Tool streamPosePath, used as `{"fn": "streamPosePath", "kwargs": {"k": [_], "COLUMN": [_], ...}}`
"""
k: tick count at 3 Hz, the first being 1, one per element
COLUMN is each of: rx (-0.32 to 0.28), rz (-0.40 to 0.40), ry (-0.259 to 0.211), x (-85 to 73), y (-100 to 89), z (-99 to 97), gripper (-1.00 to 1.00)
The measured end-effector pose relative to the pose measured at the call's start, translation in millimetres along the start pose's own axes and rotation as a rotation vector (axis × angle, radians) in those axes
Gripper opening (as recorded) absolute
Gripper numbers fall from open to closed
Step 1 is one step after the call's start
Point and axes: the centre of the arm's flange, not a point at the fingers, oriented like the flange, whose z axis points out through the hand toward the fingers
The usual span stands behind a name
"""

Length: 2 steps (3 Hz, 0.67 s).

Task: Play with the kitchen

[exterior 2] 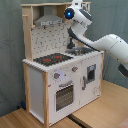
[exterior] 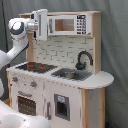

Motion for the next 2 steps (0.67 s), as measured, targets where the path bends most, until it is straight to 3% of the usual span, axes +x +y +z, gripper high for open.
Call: {"fn": "streamPosePath", "kwargs": {"k": [2], "rx": [-0.029], "rz": [-0.033], "ry": [-0.042], "x": [-28.9], "y": [20.3], "z": [4.1], "gripper": [-1.00]}}
